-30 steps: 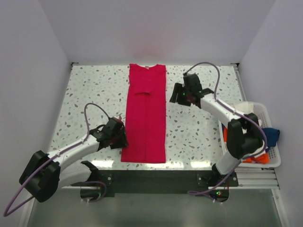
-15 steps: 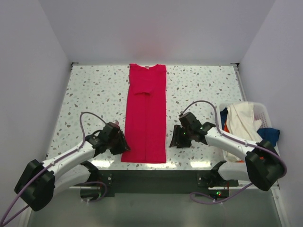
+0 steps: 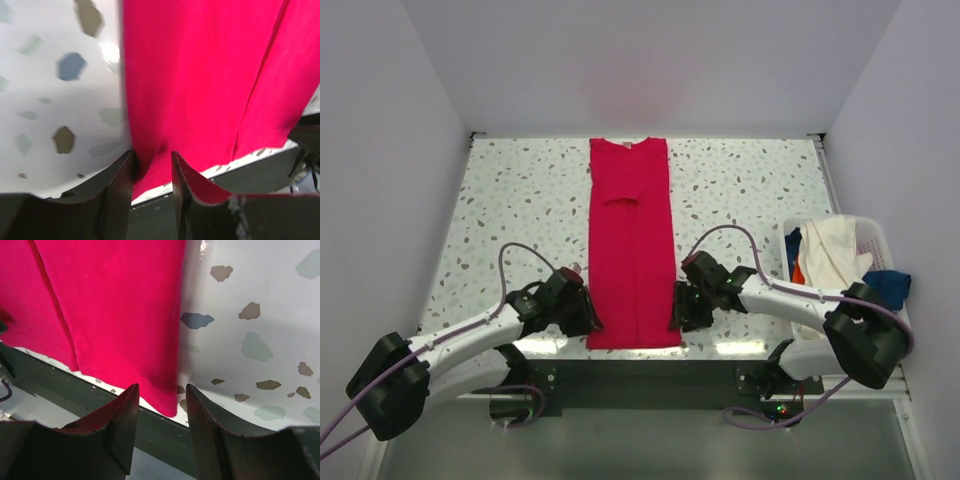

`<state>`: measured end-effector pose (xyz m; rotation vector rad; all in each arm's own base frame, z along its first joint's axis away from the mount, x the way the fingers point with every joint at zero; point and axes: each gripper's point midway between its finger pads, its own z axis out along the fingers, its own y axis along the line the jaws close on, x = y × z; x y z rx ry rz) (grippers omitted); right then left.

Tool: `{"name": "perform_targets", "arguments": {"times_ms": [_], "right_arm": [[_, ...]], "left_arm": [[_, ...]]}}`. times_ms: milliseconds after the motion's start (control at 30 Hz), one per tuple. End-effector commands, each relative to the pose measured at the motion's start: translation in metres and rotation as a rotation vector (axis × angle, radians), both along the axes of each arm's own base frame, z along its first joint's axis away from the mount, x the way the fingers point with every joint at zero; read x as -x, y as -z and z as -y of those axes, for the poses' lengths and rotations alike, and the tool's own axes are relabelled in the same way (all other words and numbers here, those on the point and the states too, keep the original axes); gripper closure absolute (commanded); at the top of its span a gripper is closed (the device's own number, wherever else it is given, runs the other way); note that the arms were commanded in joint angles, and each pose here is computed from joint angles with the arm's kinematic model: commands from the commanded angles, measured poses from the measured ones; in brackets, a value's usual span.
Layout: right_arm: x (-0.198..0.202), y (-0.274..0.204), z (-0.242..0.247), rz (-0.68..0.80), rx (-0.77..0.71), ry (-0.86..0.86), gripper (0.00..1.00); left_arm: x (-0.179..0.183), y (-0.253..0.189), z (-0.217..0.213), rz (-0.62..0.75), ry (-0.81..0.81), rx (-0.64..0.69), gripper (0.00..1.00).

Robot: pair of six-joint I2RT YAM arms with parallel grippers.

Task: Fold and stack the t-shirts
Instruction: Fold the tshirt

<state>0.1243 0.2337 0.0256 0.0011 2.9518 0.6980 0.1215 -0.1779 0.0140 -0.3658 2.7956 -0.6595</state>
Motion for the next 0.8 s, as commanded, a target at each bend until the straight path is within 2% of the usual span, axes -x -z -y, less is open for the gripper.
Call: {"name": "perform_targets", "arguments": {"times_ms": [0,200,300,433,700,767], "right_arm": [[0.009,0.000,0.009,-0.016,0.019,-0.003,0.54],[0.023,0.006,0.026,-0.044,0.067,-0.017,0.54],[0.029,0.005,0.033,-0.050,0.075,-0.019,0.54],[0.035,0.007,0.038,-0.060,0.081,-0.019,0.54],[0.033,0.011,0.033,-0.054,0.056,-0.011,0.55],[0.032,0.013,0.032,-0.054,0.054,-0.015,0.55]], "left_arm": [[0.033,0.023,-0.012,-0.120,0.000,-0.083,0.60],[0.032,0.018,-0.002,-0.097,0.017,-0.089,0.59],[0.038,0.015,-0.017,-0.107,0.013,-0.151,0.54],[0.045,0.010,-0.025,-0.118,0.021,-0.166,0.51],[0.052,0.014,-0.025,-0.146,0.024,-0.154,0.55],[0.055,0.017,-0.025,-0.159,0.028,-0.147,0.60]]}}
